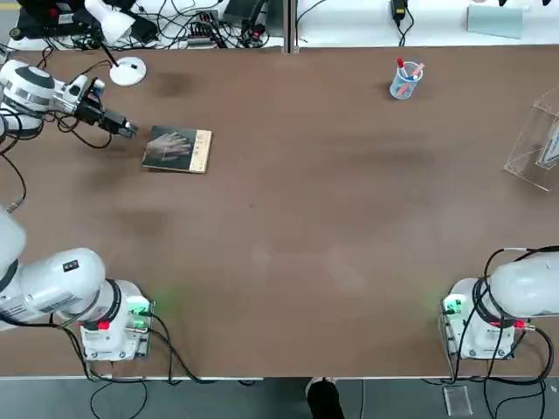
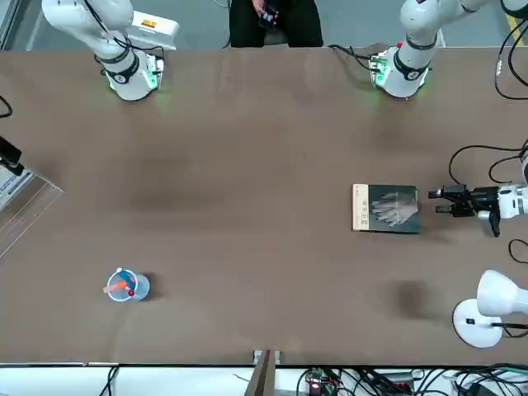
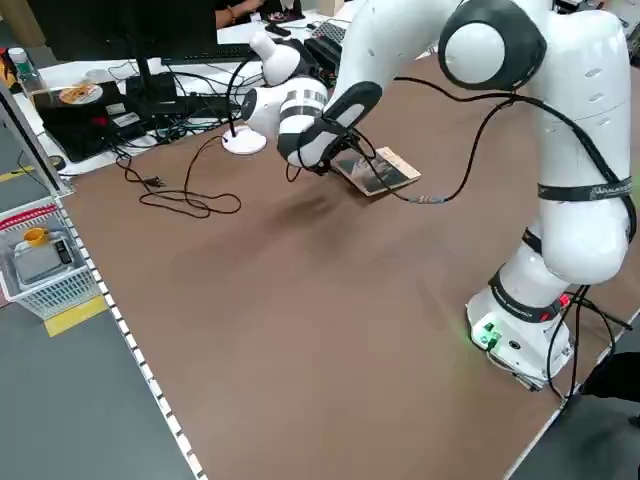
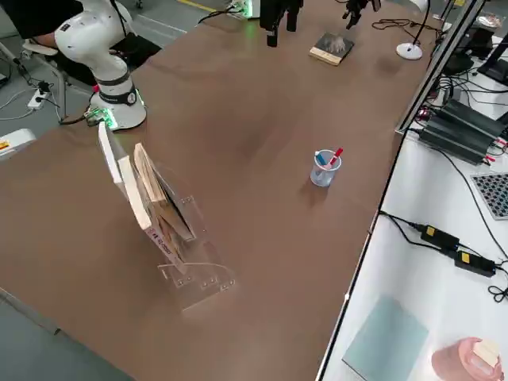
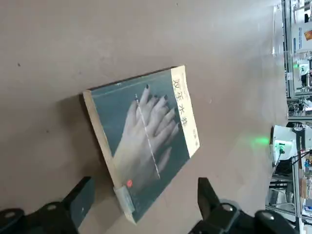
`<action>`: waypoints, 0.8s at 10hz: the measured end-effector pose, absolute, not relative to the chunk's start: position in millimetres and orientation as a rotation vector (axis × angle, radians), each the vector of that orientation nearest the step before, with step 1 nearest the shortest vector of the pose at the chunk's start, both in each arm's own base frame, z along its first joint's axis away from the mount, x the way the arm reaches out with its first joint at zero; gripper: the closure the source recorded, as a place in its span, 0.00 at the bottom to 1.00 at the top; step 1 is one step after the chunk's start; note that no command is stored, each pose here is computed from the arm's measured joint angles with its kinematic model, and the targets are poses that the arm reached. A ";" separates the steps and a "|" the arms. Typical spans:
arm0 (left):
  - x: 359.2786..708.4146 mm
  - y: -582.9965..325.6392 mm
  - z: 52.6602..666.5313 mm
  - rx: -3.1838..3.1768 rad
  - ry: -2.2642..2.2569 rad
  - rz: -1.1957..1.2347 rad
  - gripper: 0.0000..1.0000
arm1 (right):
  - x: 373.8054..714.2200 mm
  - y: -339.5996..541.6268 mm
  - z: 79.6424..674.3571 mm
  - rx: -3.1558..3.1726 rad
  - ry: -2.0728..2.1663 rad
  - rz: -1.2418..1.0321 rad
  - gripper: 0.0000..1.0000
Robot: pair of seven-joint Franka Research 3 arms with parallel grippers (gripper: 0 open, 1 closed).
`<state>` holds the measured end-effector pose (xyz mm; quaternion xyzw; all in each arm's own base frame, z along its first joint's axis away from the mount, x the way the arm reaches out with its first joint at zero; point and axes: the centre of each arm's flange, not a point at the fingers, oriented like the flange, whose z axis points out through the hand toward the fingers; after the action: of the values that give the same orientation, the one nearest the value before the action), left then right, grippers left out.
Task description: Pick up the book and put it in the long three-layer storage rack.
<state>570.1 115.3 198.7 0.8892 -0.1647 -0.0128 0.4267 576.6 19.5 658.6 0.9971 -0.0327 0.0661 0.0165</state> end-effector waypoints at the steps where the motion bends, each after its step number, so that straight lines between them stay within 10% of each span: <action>1: 572.4 115.2 194.9 2.217 -0.406 -0.030 0.08 | 576.6 19.5 658.6 3.100 -0.102 0.206 0.00; 8: 583.2 111.4 168.8 2.181 -0.369 -0.025 0.09 | 576.6 19.3 658.7 3.100 -0.102 0.206 0.00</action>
<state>583.2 111.4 168.8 0.8813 -0.1489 -0.0103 0.4483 576.6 19.3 658.7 0.9971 -0.0329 0.0663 0.0165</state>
